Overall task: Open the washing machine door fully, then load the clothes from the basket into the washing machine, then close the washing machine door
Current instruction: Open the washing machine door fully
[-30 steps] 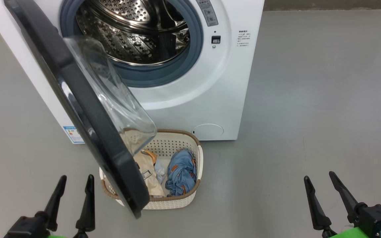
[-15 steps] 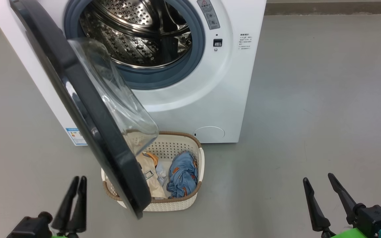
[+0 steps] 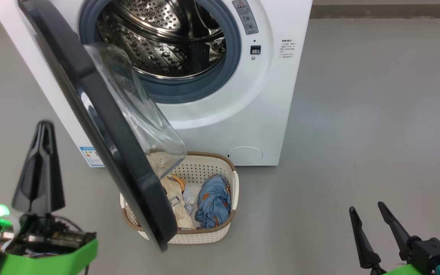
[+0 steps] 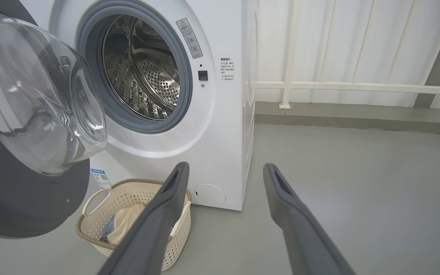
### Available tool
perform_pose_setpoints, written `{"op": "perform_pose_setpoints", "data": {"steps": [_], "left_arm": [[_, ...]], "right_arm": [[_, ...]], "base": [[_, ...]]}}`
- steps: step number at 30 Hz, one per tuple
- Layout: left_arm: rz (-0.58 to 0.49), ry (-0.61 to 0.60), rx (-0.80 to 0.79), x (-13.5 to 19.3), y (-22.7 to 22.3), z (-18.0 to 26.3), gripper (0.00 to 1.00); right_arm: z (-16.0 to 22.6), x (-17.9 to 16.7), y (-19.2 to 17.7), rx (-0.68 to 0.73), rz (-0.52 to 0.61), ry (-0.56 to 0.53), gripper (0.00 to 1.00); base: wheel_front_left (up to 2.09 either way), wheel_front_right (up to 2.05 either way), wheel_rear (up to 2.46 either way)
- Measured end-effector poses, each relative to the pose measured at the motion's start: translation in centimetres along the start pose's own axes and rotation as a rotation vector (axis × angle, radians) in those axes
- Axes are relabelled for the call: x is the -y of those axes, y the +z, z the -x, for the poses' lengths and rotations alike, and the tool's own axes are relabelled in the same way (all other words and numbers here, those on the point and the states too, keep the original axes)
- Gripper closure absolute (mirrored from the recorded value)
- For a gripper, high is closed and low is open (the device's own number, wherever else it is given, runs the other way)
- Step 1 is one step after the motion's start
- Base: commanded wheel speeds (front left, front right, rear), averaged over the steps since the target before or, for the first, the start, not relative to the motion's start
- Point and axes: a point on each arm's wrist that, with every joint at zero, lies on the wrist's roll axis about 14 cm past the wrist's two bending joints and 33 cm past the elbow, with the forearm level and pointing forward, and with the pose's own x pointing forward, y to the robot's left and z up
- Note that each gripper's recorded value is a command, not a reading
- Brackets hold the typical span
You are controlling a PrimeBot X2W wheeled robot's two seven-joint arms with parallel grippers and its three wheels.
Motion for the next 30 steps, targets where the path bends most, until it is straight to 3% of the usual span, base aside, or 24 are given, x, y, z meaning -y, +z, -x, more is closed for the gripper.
{"op": "perform_pose_setpoints", "data": {"steps": [6,13,21,30], "left_arm": [[0.051,-0.187,0.151,5.4,4.1,-2.0,1.00],[0.179,-0.394,0.178,12.0,4.8,-1.9,1.00],[0.352,-0.549,0.072,17.8,2.8,0.4,1.00],[0.424,-0.602,-0.156,20.5,-3.0,3.3,1.00]], "right_arm": [[0.1,-0.2,-0.3,-0.008,-0.004,0.005,0.00],[0.3,-0.3,-0.5,-0.017,-0.007,0.005,0.00],[0.5,0.0,-1.1,-0.034,-0.007,-0.004,0.00],[0.4,-0.1,-1.9,-0.059,-0.009,0.001,0.00]], "base": [[0.00,0.00,0.00],[0.00,0.00,0.00],[0.00,0.00,0.00],[0.00,0.00,0.00]]}}
